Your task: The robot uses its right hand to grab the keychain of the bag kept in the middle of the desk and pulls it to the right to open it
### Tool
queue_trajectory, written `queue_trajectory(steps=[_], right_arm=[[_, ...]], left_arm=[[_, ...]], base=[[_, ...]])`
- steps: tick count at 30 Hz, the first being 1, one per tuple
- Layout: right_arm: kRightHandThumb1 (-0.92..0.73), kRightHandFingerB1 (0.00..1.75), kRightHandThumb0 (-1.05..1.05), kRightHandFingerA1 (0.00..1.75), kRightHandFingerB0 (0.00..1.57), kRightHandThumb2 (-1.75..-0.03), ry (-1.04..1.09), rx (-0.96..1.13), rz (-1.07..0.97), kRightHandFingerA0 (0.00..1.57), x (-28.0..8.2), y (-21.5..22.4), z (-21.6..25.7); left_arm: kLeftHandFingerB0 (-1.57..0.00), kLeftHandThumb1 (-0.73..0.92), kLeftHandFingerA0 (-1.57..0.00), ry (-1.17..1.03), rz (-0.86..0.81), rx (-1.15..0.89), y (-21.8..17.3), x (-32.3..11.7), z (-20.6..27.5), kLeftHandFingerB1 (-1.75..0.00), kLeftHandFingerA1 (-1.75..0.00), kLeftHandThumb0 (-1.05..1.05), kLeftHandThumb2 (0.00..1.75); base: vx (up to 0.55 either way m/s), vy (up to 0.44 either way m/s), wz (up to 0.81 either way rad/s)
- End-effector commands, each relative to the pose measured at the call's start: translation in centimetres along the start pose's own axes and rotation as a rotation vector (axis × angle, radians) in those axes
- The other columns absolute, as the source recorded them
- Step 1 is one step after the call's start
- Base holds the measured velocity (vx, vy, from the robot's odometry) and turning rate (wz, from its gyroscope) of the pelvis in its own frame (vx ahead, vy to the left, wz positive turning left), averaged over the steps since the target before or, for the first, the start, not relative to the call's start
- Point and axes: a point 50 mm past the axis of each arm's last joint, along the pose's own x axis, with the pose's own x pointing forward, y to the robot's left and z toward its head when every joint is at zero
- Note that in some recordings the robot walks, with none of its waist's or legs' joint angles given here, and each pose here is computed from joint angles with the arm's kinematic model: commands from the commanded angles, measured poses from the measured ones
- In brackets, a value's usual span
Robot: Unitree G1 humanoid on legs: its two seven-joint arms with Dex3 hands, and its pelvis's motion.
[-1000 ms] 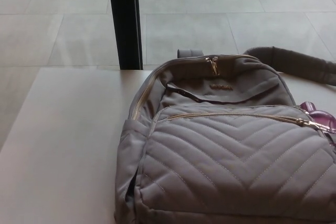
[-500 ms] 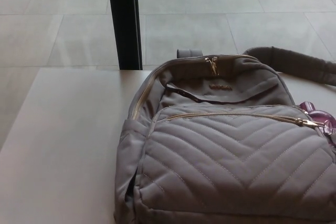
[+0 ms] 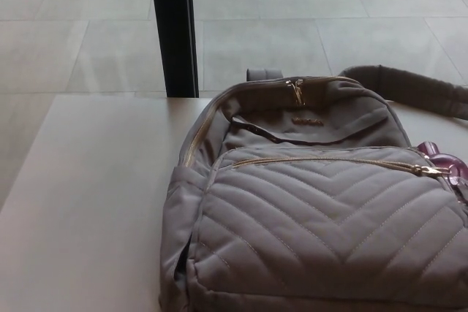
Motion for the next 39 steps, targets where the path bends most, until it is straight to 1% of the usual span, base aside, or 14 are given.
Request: queue_trajectory(steps=[1,5,6,9,10,11,12,14,18,23,24,26,32,39], right_arm=[[-0.73,0.03,-1.02,0.00,0.00,-0.86,0.447,0.334,-0.401,0.00,-6.5,-5.7,-10.1],[-0.74,0.01,-1.05,0.00,0.00,-0.90,0.619,0.396,-0.535,0.00,-9.9,-6.6,-13.6],[-0.85,0.00,-1.05,0.00,0.00,-0.67,0.673,0.464,-0.590,0.00,-11.8,-6.6,-14.6],[-0.83,0.00,-0.99,0.00,0.00,-0.74,0.746,0.567,-0.711,0.00,-14.5,-5.9,-16.0],[-0.68,0.02,-1.05,0.26,0.00,-1.09,0.773,0.622,-0.783,0.00,-15.2,-5.4,-16.7],[-0.71,0.03,-1.05,0.25,0.00,-1.08,0.803,0.654,-0.821,0.00,-15.9,-4.6,-17.4],[-0.83,0.00,-0.90,0.00,0.00,-0.65,0.830,0.678,-0.839,0.00,-16.3,-3.8,-17.9],[-0.71,0.00,-0.82,0.00,0.00,-0.80,0.856,0.785,-0.886,0.00,-17.0,-2.1,-18.6],[-0.79,0.00,-0.65,0.00,0.00,-0.63,0.924,1.065,-0.967,0.00,-17.8,2.2,-19.9],[-0.77,0.00,-0.60,0.07,0.00,-0.68,1.050,1.205,-0.951,0.00,-18.6,7.7,-20.3],[-0.78,0.00,-0.61,0.31,0.00,-0.64,1.071,1.236,-0.935,0.00,-18.7,9.0,-20.2],[-0.50,0.11,-0.79,0.44,0.00,-0.84,1.115,1.259,-0.782,0.00,-19.0,12.4,-19.5],[-0.59,0.35,-0.74,0.57,0.03,-0.92,1.163,1.214,-0.461,0.11,-19.1,15.9,-18.4],[-0.58,0.33,-0.73,0.56,0.03,-0.91,1.207,1.123,-0.286,0.09,-19.5,17.0,-18.0]], left_arm=[[-0.57,0.60,-0.65,-0.004,0.014,-0.006,0.3,-0.1,0.0,-0.56,-0.69,-0.71,0.58],[-0.57,0.60,-0.65,-0.004,0.009,-0.017,-0.2,0.1,0.0,-0.57,-0.70,-0.71,0.58],[-0.57,0.61,-0.64,-0.010,0.004,0.004,-0.3,0.2,0.2,-0.57,-0.70,-0.73,0.58],[-0.59,0.60,-0.68,-0.010,0.015,0.012,-0.3,0.3,0.5,-0.57,-0.69,-0.74,0.58],[-0.57,0.60,-0.65,-0.016,0.005,-0.007,-0.2,0.2,0.5,-0.58,-0.71,-0.73,0.58],[-0.58,0.60,-0.67,-0.022,-0.001,-0.007,-0.2,0.2,0.4,-0.60,-0.74,-0.74,0.58],[-0.57,0.60,-0.67,-0.021,0.003,0.000,-0.2,0.2,0.5,-0.59,-0.73,-0.73,0.58],[-0.56,0.60,-0.62,-0.019,0.006,-0.030,-0.1,0.2,0.5,-0.58,-0.69,-0.71,0.58],[-0.55,0.60,-0.59,-0.023,0.012,-0.066,0.1,0.2,0.6,-0.60,-0.71,-0.70,0.59],[-0.61,0.62,-0.63,-0.010,0.028,-0.062,-0.2,0.4,0.3,-0.59,-0.72,-0.70,0.59],[-0.62,0.60,-0.66,0.001,0.047,-0.095,-0.1,0.4,0.2,-0.59,-0.72,-0.68,0.58],[-0.58,0.62,-0.65,-0.009,0.044,-0.074,0.2,0.2,0.3,-0.62,-0.76,-0.70,0.59],[-0.53,0.63,-0.65,0.016,0.049,-0.059,0.4,0.1,-0.1,-0.59,-0.72,-0.70,0.59],[-0.54,0.63,-0.63,0.023,0.034,-0.003,0.2,-0.3,-0.9,-0.52,-0.65,-0.65,0.59]], base=[[0.00,0.000,0.00],[0.00,0.000,0.00],[0.00,0.000,0.00],[0.00,0.000,0.00],[0.00,0.000,0.00],[0.00,0.000,0.00],[0.00,0.000,0.00],[0.00,0.000,0.00],[0.00,0.000,0.00],[0.00,0.000,0.00],[0.00,0.000,0.00],[0.00,0.000,0.00],[0.00,0.000,0.00],[0.00,0.000,0.00]])
